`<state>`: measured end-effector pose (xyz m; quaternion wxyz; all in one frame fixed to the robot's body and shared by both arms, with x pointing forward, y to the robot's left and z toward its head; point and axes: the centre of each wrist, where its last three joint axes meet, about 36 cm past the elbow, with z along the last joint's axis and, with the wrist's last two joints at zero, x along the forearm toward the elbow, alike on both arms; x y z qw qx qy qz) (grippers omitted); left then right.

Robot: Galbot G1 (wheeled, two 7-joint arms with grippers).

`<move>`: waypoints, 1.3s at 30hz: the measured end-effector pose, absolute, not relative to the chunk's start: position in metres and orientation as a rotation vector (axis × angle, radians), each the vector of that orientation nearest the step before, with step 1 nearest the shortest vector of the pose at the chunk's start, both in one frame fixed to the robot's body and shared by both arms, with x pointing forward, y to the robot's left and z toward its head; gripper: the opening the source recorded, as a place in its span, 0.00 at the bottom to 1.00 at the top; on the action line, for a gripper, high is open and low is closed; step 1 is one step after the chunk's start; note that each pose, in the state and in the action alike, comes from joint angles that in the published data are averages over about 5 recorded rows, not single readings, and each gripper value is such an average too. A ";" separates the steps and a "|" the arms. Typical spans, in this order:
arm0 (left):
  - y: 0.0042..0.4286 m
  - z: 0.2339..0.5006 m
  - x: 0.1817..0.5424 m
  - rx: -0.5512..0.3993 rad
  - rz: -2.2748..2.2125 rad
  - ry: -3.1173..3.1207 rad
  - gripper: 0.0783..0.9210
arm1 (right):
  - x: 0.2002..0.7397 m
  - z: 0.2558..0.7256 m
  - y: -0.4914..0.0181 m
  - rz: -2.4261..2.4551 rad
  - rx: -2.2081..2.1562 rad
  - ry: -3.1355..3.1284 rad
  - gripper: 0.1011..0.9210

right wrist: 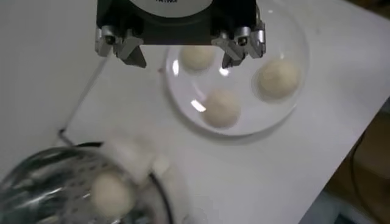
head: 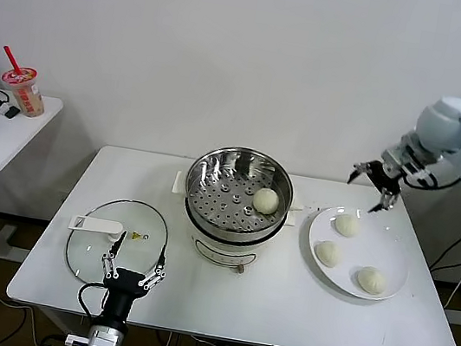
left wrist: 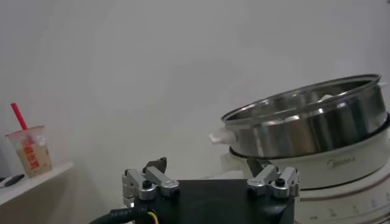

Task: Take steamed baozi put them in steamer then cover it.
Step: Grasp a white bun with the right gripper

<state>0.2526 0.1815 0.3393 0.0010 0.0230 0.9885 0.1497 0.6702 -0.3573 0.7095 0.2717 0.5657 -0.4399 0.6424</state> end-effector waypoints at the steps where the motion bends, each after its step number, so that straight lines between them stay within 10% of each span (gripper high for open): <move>1: 0.181 0.340 0.253 0.072 0.469 3.102 0.88 | 0.671 0.719 -0.349 1.724 1.521 -1.212 0.88; 13: 0.170 0.345 0.259 0.070 0.427 3.092 0.88 | 0.671 0.754 -0.248 1.577 1.481 -1.376 0.88; 39: 0.170 0.343 0.265 0.054 0.410 3.099 0.88 | 0.699 0.656 -0.160 1.253 1.276 -1.400 0.88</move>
